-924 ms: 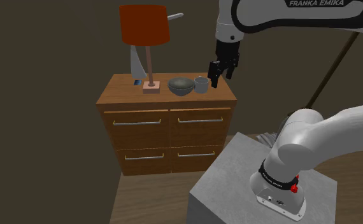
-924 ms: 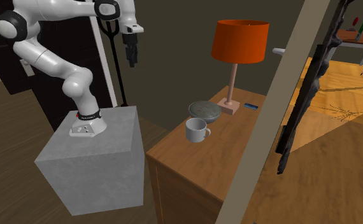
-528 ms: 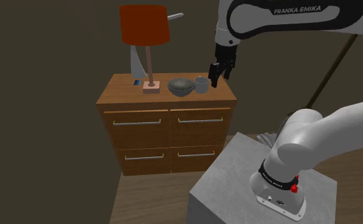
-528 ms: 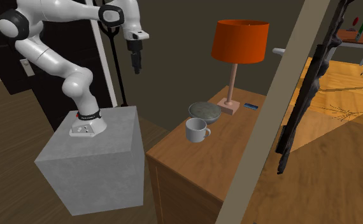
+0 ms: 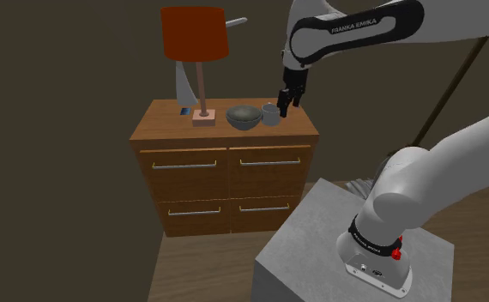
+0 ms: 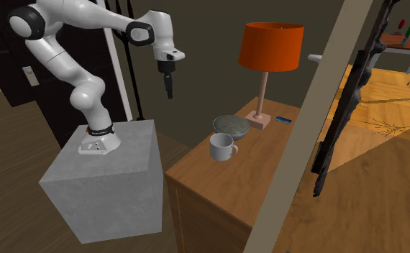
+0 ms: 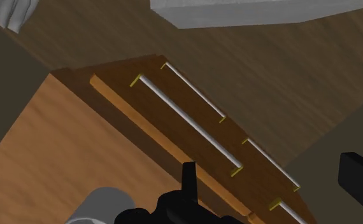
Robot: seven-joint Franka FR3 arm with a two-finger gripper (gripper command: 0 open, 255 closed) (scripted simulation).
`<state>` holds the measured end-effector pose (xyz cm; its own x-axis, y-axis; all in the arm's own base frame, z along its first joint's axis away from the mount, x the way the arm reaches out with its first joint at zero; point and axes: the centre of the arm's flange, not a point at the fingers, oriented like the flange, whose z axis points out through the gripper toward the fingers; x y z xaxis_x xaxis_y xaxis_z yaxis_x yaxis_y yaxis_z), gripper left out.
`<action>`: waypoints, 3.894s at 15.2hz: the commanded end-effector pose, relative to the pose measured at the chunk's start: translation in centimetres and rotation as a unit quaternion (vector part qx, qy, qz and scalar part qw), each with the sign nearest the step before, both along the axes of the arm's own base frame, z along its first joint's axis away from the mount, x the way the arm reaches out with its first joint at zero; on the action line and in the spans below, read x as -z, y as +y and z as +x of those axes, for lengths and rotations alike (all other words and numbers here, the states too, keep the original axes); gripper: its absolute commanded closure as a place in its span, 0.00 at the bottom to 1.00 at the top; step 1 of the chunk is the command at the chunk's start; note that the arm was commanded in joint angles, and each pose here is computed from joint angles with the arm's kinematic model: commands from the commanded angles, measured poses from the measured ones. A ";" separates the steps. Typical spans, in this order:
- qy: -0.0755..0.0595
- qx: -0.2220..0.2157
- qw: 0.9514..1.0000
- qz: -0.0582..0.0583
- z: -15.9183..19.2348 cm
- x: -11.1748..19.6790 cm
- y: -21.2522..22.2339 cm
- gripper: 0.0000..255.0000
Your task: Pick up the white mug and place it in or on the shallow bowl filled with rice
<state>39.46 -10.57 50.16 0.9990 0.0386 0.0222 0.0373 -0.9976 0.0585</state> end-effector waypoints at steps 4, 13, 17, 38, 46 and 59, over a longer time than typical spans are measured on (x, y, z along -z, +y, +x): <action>-0.003 -0.034 0.999 0.001 3.9 3.0 -4.6 0.00; -0.007 -0.094 0.996 0.005 11.7 8.4 -11.7 0.00; -0.009 -0.121 0.993 0.007 15.5 10.8 -14.5 0.00; -0.010 -0.142 0.990 0.008 18.8 16.7 -16.8 1.00; -0.010 -0.142 0.990 0.008 18.8 16.7 -16.8 1.00; -0.010 -0.142 0.990 0.008 18.8 9.8 -16.8 1.00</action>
